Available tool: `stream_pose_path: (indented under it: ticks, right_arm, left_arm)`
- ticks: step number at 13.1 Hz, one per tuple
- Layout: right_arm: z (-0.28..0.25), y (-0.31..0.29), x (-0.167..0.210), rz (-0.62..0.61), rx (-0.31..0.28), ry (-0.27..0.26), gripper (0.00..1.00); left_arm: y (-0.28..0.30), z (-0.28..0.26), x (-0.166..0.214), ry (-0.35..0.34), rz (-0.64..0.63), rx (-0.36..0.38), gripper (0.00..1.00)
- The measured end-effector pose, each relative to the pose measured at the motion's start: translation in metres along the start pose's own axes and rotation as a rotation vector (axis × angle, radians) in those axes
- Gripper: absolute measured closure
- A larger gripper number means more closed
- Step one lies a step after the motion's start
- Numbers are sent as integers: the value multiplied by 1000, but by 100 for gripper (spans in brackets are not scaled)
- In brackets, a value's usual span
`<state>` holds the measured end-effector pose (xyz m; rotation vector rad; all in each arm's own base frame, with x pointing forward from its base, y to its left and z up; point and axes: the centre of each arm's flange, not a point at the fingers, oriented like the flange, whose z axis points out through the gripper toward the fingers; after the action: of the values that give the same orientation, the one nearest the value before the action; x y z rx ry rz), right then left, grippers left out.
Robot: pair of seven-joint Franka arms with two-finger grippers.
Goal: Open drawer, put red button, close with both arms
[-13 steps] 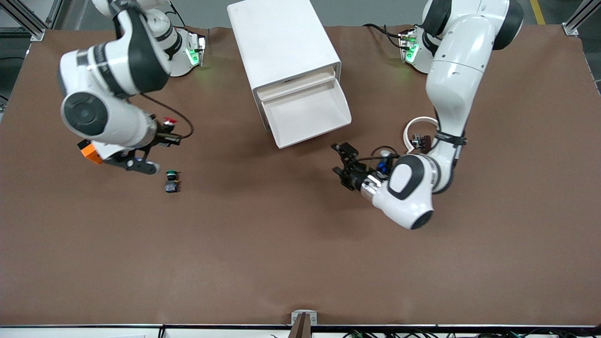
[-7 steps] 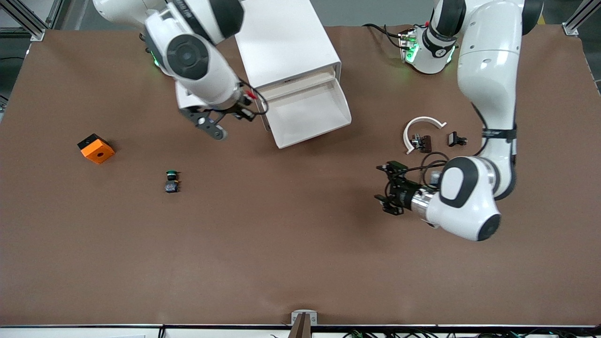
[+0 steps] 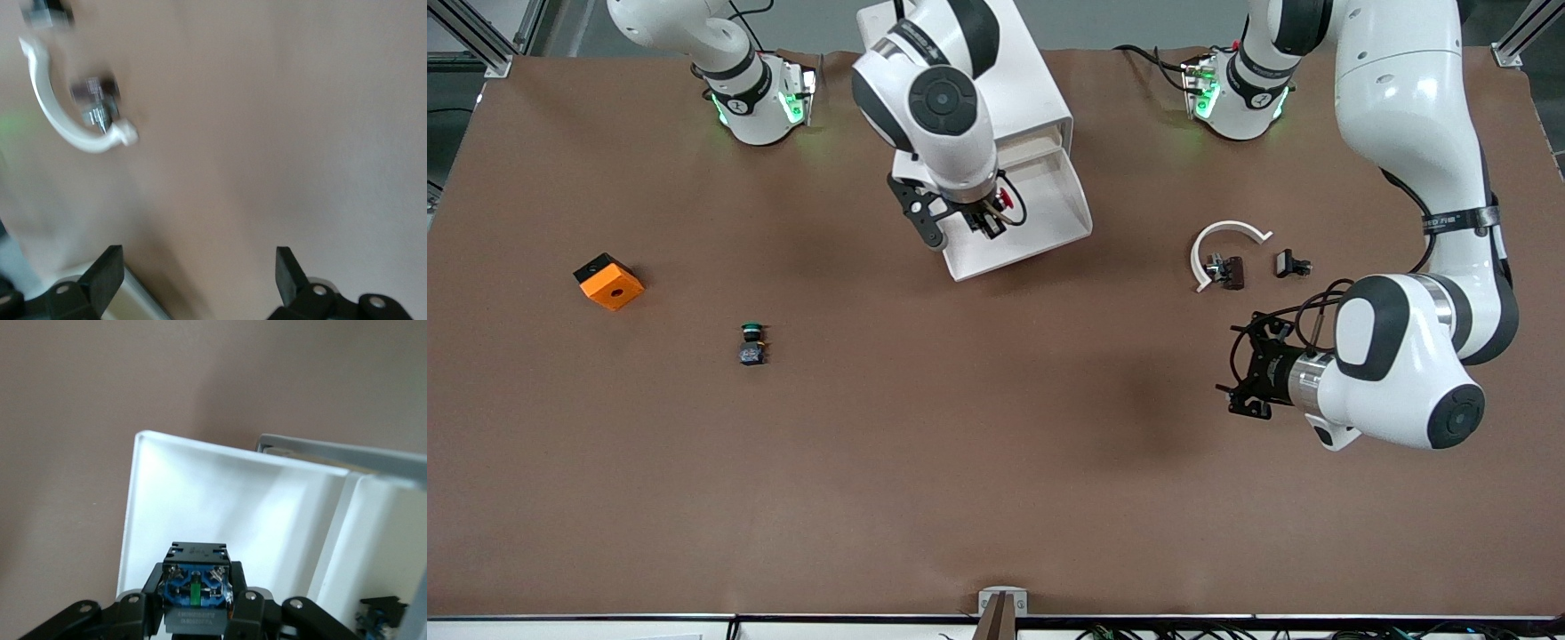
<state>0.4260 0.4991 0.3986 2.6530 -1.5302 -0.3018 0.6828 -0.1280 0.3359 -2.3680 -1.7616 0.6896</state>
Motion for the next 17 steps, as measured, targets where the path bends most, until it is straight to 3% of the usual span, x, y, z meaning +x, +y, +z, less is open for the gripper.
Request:
stream_pose_path:
  ticks: [3, 8, 11, 13, 17]
  right_arm:
    - [23, -6, -18, 67, 27, 3, 59]
    - [70, -15, -26, 71, 4, 36, 59]
    - [71, -14, -28, 64, 5, 44, 58]
    - [71, -14, -28, 64, 0, 46, 43]
    - [32, -12, -29, 61, 18, 37, 0]
  left_arm:
    - [-6, -10, -10, 114, 167, 22, 0]
    - [-29, -55, -6, 201, 517, 18, 0]
    - [-45, -79, -1, 210, 681, 1, 0]
    - [-53, -87, 4, 207, 755, -3, 0]
    - [-57, -85, 1, 222, 795, 10, 0]
